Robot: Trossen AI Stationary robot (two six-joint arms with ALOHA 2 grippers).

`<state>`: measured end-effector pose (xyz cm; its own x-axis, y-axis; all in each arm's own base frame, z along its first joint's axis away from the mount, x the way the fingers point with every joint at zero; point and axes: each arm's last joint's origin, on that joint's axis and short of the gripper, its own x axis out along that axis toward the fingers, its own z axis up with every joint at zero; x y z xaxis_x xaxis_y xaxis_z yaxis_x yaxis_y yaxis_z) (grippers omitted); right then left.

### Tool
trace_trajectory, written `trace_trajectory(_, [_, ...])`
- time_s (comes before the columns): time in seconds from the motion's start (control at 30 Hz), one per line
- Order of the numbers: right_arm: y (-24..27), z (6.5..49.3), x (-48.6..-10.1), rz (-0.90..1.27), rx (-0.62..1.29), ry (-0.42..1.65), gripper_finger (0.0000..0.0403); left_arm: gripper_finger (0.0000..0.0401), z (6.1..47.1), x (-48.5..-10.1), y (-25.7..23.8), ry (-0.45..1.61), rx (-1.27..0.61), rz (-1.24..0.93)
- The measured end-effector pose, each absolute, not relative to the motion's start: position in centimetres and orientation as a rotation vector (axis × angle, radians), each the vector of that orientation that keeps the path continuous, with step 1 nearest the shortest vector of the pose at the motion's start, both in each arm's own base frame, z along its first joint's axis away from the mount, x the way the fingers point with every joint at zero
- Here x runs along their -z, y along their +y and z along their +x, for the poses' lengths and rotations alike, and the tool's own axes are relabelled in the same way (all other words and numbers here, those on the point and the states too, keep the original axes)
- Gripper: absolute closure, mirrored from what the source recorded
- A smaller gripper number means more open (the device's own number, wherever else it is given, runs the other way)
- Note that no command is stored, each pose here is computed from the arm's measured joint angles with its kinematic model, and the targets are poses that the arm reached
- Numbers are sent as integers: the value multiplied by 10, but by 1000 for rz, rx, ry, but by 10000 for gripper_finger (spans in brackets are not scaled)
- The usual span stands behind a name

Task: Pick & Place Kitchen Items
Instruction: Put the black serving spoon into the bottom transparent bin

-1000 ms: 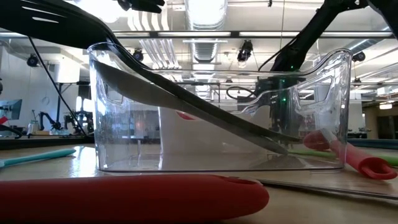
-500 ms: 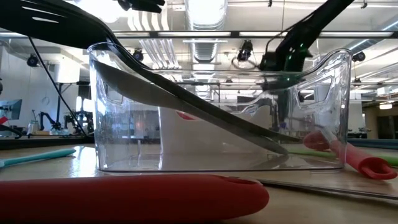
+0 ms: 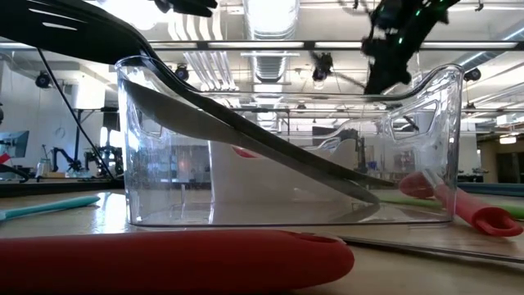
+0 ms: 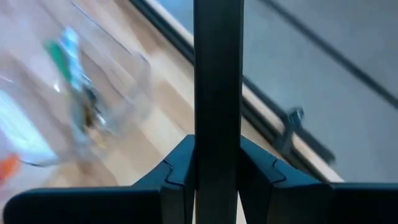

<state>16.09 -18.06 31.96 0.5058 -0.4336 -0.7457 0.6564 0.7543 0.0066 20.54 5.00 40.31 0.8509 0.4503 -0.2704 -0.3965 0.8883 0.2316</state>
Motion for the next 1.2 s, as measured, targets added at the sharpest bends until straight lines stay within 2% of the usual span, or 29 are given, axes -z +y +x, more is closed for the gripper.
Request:
trace_trajectory(0.4, [-106, 170, -377, 138, 406, 428, 328, 142, 205, -403, 51, 326, -496, 163])
trace_trajectory(0.63, [-68, 197, -382, 57, 192, 310, 328, 142, 205, -404, 52, 312, -520, 137])
trace_trajectory(0.77, [-51, 214, -380, 5, 134, 288, 328, 142, 208, -406, 52, 260, -523, 81])
trace_trajectory(0.9, [-43, 232, -373, -34, 230, 329, 328, 142, 218, -402, 54, 211, -519, 53])
trace_trajectory(1.2, [-35, 266, -354, -172, 731, 362, 328, 142, 258, -394, 60, 47, -448, -40])
